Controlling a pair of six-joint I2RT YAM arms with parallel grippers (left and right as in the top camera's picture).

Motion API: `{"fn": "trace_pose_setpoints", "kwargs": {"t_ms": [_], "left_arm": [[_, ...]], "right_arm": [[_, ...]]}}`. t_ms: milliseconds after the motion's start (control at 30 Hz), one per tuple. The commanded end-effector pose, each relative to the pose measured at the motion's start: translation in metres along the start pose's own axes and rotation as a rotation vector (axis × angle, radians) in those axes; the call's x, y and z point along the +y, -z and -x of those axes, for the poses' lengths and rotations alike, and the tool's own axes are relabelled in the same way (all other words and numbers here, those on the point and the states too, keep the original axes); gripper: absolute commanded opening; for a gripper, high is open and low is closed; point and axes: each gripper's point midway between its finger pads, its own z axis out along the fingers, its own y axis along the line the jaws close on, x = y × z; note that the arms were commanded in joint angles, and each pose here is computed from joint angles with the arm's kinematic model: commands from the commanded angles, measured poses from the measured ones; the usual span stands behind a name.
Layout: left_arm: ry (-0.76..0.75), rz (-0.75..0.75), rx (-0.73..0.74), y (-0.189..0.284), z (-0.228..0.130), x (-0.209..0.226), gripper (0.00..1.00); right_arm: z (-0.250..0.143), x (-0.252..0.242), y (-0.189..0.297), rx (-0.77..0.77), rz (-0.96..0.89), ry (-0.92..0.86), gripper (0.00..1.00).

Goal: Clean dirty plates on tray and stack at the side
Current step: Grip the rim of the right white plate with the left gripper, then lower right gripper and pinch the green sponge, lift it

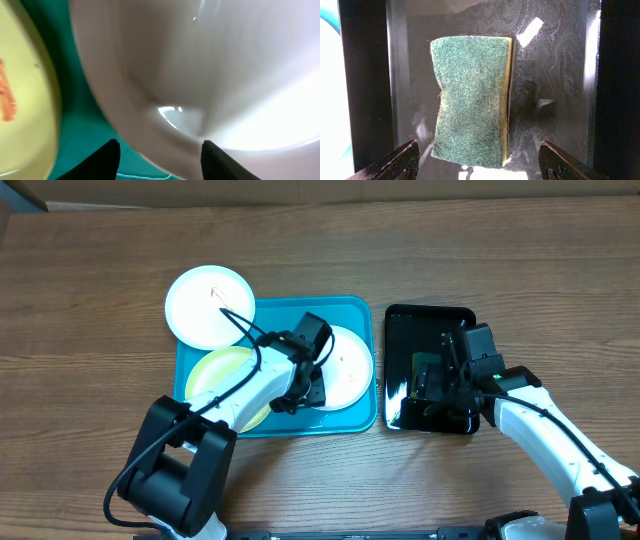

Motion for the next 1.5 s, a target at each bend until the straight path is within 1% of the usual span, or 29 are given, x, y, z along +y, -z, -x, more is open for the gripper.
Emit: {"fn": "trace_pose_setpoints", "kwargs": {"t_ms": [0,167,300,333,400,500,567,633,800,867,967,1100,1167,1300,1367,1400,1467], "left_arm": [[-0.052,-0.015,-0.063,0.017,0.026,-0.011,0.54],[-0.054,0.012,-0.13,0.026,0.042,-0.01,0.55],[-0.049,0.085,-0.193,0.026,0.053,0.002,0.55],[-0.04,0.11,-0.219,0.027,0.059,0.008,0.57],[-0.058,0.102,-0.219,0.027,0.064,0.01,0.64],[-0.107,0.038,-0.179,0.025,0.063,0.008,0.65],[-0.133,-0.004,-0.167,0.024,0.065,0.005,0.61],[-0.131,-0.004,-0.175,0.023,0.067,0.007,0.58],[-0.126,-0.009,-0.182,0.015,0.065,0.007,0.52],[-0.124,-0.01,-0.185,0.011,0.064,0.008,0.52],[-0.123,-0.013,-0.192,0.004,0.063,0.01,0.49],[-0.114,0.05,-0.232,0.002,0.069,0.022,0.48],[-0.113,0.052,-0.243,0.002,0.071,0.022,0.48],[-0.117,0.048,-0.235,0.0,0.069,0.02,0.43],[-0.117,0.048,-0.235,-0.004,0.069,0.02,0.36],[-0.115,0.046,-0.237,-0.006,0.069,0.02,0.34],[-0.101,0.05,-0.237,-0.011,0.068,0.022,0.34]], "right_arm": [[0.007,0.003,0.001,-0.02,0.015,0.004,0.77],[0.01,0.005,0.002,-0.036,0.022,0.006,0.77],[0.008,0.003,0.001,-0.025,0.017,0.005,0.78],[0.007,0.003,0.001,-0.022,0.016,0.006,0.78],[0.006,0.003,0.001,-0.018,0.014,0.005,0.78],[0.005,0.002,0.001,-0.014,0.012,0.005,0.78],[0.004,0.002,0.001,-0.011,0.011,0.005,0.78],[0.004,0.002,0.001,-0.011,0.011,0.005,0.78],[0.002,0.001,0.001,-0.003,0.008,0.004,0.78],[0.001,0.0,0.0,-0.003,0.0,0.004,0.78],[0.001,-0.005,-0.002,-0.007,-0.019,0.004,0.78],[0.001,-0.004,-0.004,-0.014,-0.016,0.004,0.78],[0.001,-0.004,-0.004,-0.013,-0.016,0.004,0.78],[0.001,-0.004,-0.004,-0.013,-0.016,0.003,0.77],[0.001,-0.003,-0.004,-0.011,-0.009,-0.004,0.76],[0.0,-0.002,-0.004,-0.008,-0.004,-0.004,0.76],[-0.001,-0.001,-0.004,-0.003,0.007,-0.004,0.76]]}}
